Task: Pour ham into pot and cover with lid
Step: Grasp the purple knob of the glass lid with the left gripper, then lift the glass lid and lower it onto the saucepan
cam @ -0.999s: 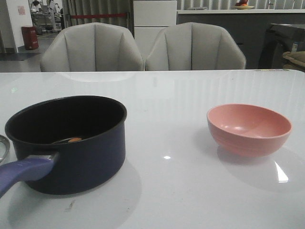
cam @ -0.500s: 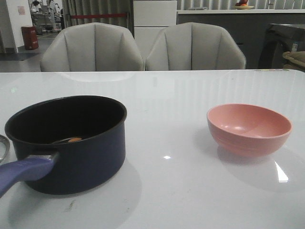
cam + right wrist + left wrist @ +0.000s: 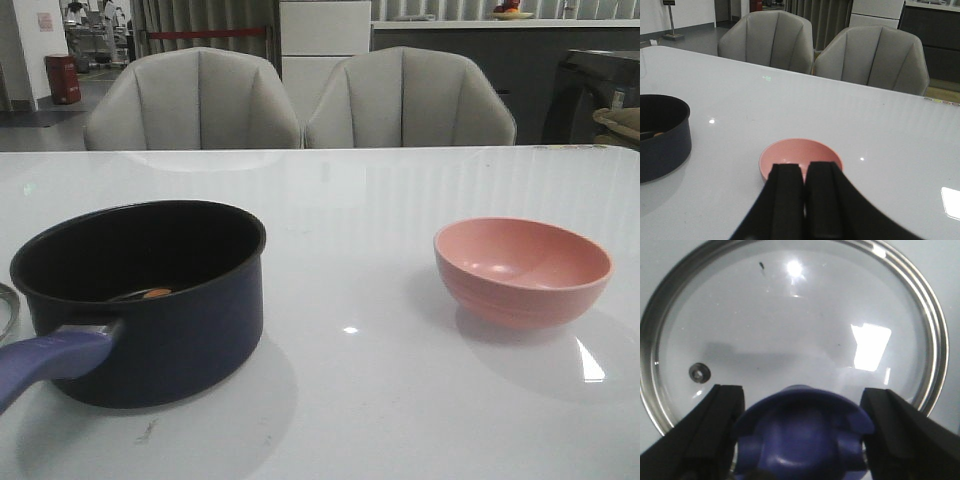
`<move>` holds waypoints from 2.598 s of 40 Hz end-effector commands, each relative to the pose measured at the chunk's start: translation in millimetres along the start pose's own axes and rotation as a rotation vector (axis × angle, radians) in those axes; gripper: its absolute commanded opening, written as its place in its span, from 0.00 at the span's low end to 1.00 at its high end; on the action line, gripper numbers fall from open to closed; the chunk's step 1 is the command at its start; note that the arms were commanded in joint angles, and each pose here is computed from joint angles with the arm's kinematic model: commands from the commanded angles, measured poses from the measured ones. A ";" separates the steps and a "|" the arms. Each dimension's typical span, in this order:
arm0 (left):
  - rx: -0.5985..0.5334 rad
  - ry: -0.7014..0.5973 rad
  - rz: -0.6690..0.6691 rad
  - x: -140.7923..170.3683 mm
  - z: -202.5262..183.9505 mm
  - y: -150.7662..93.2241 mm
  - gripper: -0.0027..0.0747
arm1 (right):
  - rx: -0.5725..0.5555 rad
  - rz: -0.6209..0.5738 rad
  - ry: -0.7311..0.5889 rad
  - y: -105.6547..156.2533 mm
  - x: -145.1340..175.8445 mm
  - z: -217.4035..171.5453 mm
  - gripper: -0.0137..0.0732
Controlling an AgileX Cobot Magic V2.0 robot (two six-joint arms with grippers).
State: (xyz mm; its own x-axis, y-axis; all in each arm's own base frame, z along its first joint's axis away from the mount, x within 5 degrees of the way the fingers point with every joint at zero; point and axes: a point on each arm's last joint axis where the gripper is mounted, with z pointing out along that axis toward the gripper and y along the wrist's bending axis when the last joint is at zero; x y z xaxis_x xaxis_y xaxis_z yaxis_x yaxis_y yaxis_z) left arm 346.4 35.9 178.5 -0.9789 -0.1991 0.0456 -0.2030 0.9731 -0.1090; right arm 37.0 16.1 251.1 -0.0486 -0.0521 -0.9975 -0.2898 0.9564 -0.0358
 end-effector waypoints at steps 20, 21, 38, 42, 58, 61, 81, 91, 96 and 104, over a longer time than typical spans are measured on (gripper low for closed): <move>0.014 -0.041 0.038 4.0 -31.5 -4.5 0.30 | 0.021 -0.003 -0.118 -1.7 -15.8 -5.1 0.34; 0.014 -0.045 0.051 4.0 -35.8 -5.0 0.30 | 0.021 -0.003 -0.118 -1.7 -15.8 -5.1 0.34; 0.032 -0.227 0.170 9.5 -127.0 -40.7 0.30 | 0.021 -0.003 -0.118 -1.7 -15.8 -5.1 0.34; 0.043 -0.269 0.249 15.8 -139.3 -67.2 0.30 | 0.021 -0.003 -0.118 -1.7 -15.8 -5.1 0.34; 0.021 -0.267 0.647 63.3 -132.4 -179.3 0.30 | 0.021 -0.003 -0.118 -1.7 -15.8 -5.1 0.34; 0.021 -0.257 0.675 67.7 -128.8 -187.8 0.30 | 0.021 -0.003 -0.118 -1.7 -15.8 -5.1 0.34; 0.050 -0.197 0.668 68.7 -113.6 -192.2 0.31 | 0.021 -0.003 -0.118 -1.7 -15.8 -5.1 0.34; 0.046 -0.186 0.667 66.6 -109.3 -193.0 0.31 | 0.021 -0.003 -0.118 -1.7 -15.8 -5.1 0.34; 0.050 -0.161 0.663 63.4 -101.2 -195.3 0.37 | 0.021 -0.003 -0.118 -1.7 -15.8 -5.1 0.34; 0.055 -0.132 0.658 59.9 -91.7 -197.9 0.46 | 0.021 -0.003 -0.118 -1.7 -15.8 -5.1 0.34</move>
State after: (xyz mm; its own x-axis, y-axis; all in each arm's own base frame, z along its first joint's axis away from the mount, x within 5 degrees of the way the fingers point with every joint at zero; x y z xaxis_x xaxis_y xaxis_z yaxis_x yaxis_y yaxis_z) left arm 339.8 -158.9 273.2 -0.8967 0.4097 -0.1677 0.4302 0.8958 -0.1118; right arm 37.0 16.1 251.1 -0.0486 -0.0521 -0.9975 -0.2898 0.9564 -0.0358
